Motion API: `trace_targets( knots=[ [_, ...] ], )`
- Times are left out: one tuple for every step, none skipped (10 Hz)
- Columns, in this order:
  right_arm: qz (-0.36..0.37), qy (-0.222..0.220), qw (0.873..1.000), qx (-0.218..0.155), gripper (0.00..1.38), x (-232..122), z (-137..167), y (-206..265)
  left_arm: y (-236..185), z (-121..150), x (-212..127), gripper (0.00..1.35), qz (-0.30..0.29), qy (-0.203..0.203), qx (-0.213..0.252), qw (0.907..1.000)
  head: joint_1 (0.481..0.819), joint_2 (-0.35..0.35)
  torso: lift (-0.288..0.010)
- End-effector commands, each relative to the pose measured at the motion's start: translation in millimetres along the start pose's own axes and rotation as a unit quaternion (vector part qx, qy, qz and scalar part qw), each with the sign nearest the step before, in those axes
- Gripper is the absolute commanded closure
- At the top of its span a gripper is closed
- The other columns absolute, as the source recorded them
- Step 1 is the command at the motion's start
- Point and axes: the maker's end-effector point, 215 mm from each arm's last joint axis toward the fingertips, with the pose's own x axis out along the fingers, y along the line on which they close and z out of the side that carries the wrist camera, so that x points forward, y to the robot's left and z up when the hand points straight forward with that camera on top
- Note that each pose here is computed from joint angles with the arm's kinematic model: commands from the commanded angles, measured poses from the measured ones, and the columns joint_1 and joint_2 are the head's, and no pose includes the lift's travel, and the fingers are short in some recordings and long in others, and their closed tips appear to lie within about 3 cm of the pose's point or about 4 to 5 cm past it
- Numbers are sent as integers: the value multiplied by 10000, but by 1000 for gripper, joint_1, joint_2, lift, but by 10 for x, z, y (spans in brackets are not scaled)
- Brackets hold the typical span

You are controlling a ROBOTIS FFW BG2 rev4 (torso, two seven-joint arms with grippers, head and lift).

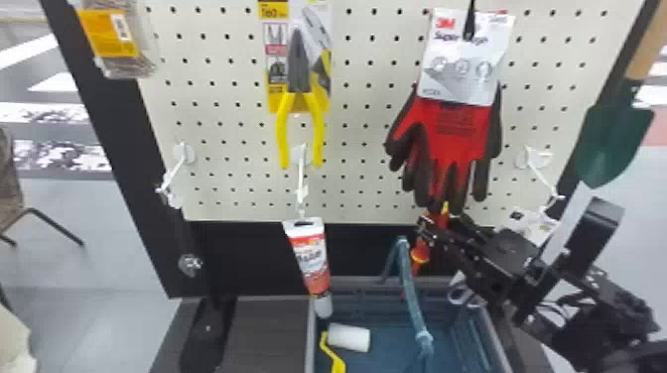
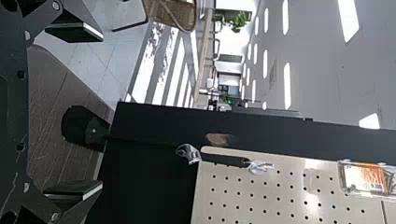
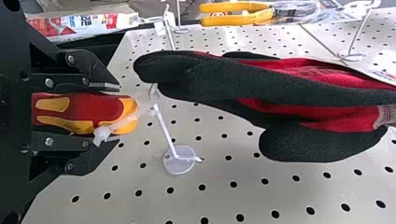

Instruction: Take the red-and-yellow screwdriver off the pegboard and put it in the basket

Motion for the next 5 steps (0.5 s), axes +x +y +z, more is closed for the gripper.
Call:
trace_targets(
  knots=[
    [4, -53, 10000, -29, 1204, -30, 65, 30, 0, 2, 2, 186, 1, -3, -1, 10000, 549, 0, -100],
    [-1, -86, 10000, -50, 1204, -49, 104, 46, -3, -8, -8, 185, -2, 16, 2, 10000, 549, 0, -100],
    [4, -112, 9999, -64, 1204, -58, 136, 59, -6, -3, -1, 185, -10, 5, 2, 10000, 549, 0, -100],
    [24, -137, 9999, -64, 1204, -68, 165, 95, -6, 1, -1, 185, -10, -1, -3, 10000, 549, 0, -100],
    [50, -185, 9998, -82, 1204, -77, 234, 141, -3, -5, 0, 185, -5, 9, -3, 10000, 549, 0, -100]
  ],
)
